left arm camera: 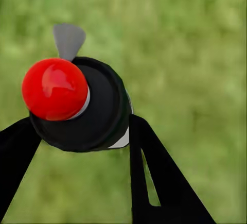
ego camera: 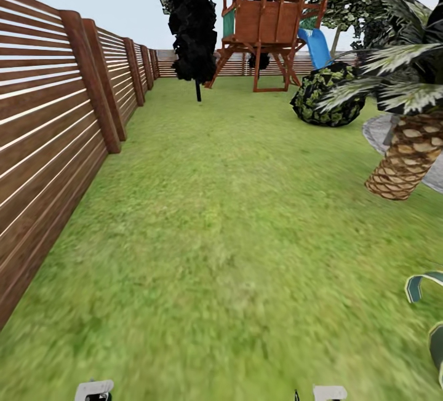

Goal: Pick up the pesticide atomizer in the garden and spray insectifuge to fully cover both potted plants in the garden.

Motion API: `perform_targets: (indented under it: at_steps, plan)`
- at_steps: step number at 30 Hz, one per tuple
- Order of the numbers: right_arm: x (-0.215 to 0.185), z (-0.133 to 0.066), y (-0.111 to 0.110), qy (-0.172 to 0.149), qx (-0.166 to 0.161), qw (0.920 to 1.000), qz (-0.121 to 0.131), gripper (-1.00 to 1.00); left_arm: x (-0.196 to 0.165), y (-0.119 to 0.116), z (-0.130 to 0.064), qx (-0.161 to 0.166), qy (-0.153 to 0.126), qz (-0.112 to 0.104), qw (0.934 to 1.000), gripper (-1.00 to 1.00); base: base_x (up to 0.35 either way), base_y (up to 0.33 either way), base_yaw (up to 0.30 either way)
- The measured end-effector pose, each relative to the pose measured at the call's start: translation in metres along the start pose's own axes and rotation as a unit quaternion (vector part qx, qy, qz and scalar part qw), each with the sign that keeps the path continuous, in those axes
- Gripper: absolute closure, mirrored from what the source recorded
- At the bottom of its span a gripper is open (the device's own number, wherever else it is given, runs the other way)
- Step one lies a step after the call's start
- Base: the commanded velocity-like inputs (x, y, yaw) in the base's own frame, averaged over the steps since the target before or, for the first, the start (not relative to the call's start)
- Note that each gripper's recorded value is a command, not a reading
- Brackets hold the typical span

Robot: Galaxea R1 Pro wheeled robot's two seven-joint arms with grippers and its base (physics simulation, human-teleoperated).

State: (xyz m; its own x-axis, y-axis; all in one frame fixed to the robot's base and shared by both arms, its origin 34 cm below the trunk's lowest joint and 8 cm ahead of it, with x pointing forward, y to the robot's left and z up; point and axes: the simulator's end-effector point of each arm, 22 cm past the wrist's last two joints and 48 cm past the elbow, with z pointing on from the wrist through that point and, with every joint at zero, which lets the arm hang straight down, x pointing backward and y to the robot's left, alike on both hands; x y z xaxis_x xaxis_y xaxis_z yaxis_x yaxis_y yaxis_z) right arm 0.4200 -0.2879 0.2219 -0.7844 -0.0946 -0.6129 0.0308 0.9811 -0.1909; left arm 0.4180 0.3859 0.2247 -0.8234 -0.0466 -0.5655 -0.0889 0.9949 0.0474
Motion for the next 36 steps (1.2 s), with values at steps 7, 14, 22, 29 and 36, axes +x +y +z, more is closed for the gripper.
perform_targets:
  at_steps: [7,14,22,29,36]
  plan:
    - [0.0003,-0.0001,0.0000,0.000,0.000,1.0000,0.000,-1.00,0.0001,-0.0007,0.0001,0.001,0.000,0.001,1.0000,1.00,0.339,0.000,0.000]
    - [0.0003,-0.0001,0.0000,0.000,0.000,1.0000,0.000,-1.00,0.0001,0.0000,0.0000,0.000,0.000,0.000,1.0000,1.00,0.338,0.000,0.000]
    - [0.0000,0.0000,-0.0001,0.000,0.000,1.0000,0.000,-1.00,-0.0003,0.0016,-0.0001,-0.001,0.000,0.002,1.0000,1.00,0.338,0.000,0.000]
    - [0.0003,-0.0001,0.0001,0.000,0.000,1.0000,0.000,-1.00,0.0003,-0.0020,0.0001,0.002,0.001,0.002,1.0000,1.00,0.338,0.000,0.000]
    - [0.0003,-0.0001,0.0000,0.000,0.000,1.0000,0.000,-1.00,0.0002,-0.0020,0.0001,0.003,0.000,0.001,1.0000,1.00,0.338,0.000,0.000]
